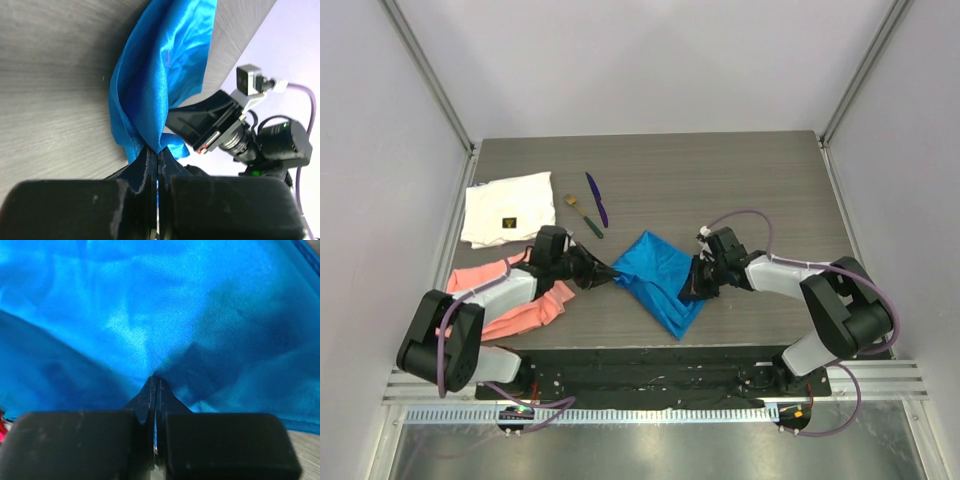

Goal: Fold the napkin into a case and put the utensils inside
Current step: Fold the lower triangle-folded napkin at the center of the board.

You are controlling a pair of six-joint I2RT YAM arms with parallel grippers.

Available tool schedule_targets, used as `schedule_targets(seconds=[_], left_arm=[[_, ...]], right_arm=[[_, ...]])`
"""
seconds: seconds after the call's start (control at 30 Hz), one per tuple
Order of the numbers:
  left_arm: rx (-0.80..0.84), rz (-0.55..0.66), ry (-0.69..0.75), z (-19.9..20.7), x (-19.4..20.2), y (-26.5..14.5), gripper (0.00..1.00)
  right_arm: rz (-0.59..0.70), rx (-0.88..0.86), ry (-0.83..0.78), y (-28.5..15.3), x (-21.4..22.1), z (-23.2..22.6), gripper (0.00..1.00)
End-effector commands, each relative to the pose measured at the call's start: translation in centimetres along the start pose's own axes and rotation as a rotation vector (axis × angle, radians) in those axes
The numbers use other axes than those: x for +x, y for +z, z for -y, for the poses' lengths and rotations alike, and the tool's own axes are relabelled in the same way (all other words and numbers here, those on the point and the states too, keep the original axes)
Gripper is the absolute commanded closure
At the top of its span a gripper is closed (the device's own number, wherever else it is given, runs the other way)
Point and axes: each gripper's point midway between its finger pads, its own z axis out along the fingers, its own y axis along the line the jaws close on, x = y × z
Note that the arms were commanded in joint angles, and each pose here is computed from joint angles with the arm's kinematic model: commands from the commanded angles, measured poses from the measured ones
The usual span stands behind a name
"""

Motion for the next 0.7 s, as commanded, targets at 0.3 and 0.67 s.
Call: schedule_targets(seconds=[0.3, 0.67], left_arm=[[0.045, -0.005, 0.045, 3.5, -2.3, 2.2, 1.0], [0.049, -0.011, 0.072, 5.7, -2.5, 4.2, 1.0]], right_arm=[[0.014, 0.02, 0.034, 0.7, 0.2, 0.3, 0.99], [-0.007, -0.005, 0.033, 1.3, 1.1, -0.4, 0.99]])
